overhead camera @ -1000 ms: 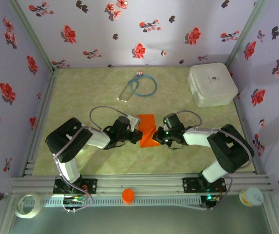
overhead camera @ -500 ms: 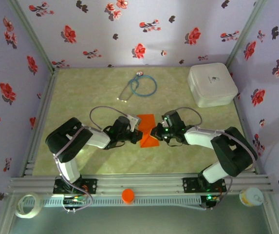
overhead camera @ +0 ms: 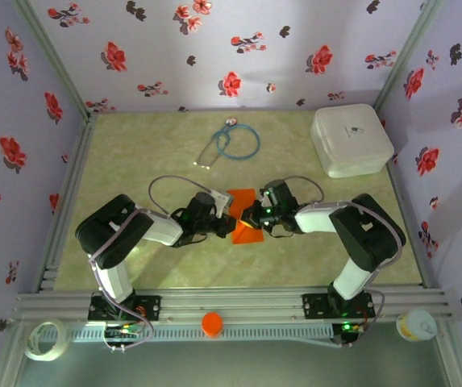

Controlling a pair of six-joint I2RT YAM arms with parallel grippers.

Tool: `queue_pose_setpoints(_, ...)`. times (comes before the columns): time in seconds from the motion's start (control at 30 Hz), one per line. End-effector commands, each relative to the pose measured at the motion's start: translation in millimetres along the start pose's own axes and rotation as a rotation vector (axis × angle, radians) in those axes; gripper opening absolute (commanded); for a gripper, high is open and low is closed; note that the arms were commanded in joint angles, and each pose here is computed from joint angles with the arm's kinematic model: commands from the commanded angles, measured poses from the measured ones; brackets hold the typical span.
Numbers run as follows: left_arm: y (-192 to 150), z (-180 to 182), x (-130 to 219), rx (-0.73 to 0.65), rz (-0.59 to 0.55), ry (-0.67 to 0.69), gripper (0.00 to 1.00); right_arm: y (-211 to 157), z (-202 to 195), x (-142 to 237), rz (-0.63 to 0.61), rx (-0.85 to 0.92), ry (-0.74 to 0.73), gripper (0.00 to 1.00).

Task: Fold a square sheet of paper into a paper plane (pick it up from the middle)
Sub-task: Fold the triangle a second time at the center of the table.

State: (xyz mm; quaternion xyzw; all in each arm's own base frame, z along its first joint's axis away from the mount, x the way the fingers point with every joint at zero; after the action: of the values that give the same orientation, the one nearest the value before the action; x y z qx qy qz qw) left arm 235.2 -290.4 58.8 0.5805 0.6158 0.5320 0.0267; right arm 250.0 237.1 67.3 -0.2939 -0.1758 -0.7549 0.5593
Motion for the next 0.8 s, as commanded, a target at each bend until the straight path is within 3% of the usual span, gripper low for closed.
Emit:
queue_pose_setpoints(0.0, -8, 5, -3, 0.007, 0.042, 0.024, 0.0, -1, -15, -4, -0.003, -0.032, -0.024, 0.0)
queue_pose_setpoints(0.17, -9, 6, -4, 0.007, 0.051, 0.028, 0.0, -1, -26, -4, -0.007, -0.052, -0.044, 0.0)
queue_pose_setpoints(0.47, -10, 7, -3, 0.006, 0.06, 0.034, 0.0, 17, 0, 17, -0.071, -0.022, 0.016, 0.0)
queue_pose_setpoints(0.77, -10, 8, -3, 0.008, 0.068, 0.037, 0.0, 24, -40, 11, -0.09, -0.099, -0.162, 0.0)
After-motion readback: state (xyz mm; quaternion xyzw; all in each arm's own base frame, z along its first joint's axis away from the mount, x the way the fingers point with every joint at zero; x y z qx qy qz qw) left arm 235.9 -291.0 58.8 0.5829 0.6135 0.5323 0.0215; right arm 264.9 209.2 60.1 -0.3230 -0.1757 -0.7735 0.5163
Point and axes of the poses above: each hand's point on the last joint's axis, 136 mm out from that joint toward the fingers, its own x axis back along the fingers, its own z axis along the line the jaws close on, y = z × x, the point moved 6 cm from there along x, back along the fingers, and after that the axes turned 5 degrees about -x, right-handed, at the moved point
